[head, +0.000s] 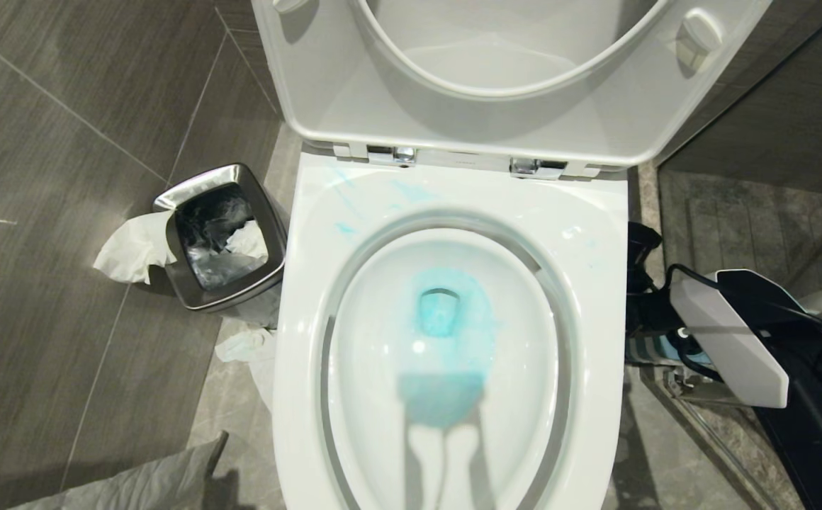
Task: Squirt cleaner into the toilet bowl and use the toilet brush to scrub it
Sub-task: Place the cleaning agent on the floor
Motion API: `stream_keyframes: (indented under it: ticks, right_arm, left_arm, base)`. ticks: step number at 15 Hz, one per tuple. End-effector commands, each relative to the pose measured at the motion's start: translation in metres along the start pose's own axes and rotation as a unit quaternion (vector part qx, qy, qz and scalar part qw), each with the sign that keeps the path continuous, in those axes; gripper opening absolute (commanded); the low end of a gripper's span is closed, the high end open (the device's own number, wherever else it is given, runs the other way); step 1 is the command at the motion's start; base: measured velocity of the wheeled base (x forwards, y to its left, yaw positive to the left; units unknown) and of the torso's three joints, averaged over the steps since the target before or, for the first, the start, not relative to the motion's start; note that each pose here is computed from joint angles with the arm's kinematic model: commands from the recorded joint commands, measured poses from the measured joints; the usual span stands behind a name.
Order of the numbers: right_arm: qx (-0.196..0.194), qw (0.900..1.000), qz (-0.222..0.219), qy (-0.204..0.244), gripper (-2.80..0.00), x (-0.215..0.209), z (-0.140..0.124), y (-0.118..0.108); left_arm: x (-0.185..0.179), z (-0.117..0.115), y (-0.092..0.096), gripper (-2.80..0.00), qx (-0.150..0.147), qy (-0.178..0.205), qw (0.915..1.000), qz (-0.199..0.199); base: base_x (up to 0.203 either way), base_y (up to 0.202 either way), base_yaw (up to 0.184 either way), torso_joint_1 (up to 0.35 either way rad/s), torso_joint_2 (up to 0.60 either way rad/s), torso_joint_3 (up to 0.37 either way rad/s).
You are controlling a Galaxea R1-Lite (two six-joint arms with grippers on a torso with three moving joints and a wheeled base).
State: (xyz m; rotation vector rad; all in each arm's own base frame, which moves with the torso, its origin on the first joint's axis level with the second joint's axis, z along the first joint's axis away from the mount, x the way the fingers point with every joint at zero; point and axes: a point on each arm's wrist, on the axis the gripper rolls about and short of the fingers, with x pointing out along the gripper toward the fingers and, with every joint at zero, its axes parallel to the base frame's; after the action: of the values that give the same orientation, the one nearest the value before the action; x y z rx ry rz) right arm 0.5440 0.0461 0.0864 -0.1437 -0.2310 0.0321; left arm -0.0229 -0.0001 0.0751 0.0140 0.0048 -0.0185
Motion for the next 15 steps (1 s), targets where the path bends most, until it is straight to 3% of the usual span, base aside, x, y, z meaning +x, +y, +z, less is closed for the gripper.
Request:
stream_keyframes:
  ticks: [1,12,15]
  right_arm:
    - [-0.001,1.000,0.002,0.000,0.00,0.000,-0.003,0.003]
    - [-0.002,1.000,0.003,-0.005,0.00,-0.002,0.014,0.002]
    - [-0.003,1.000,0.007,0.019,0.00,-0.012,0.022,-0.001]
  left_arm:
    - [0.000,0.000,0.000,-2.80,0.000,0.001,1.0000,0.000]
    - [0.000,0.000,0.000,-2.80,0.001,0.000,1.0000,0.000]
    - [0.000,0.000,0.000,-2.80,0.001,0.001,1.0000,-0.001]
  base:
    - [0.000,0.000,0.000,0.000,0.00,0.000]
    - [0.000,0.000,0.000,0.000,0.00,0.000]
    - [0.000,0.000,0.000,0.000,0.00,0.000]
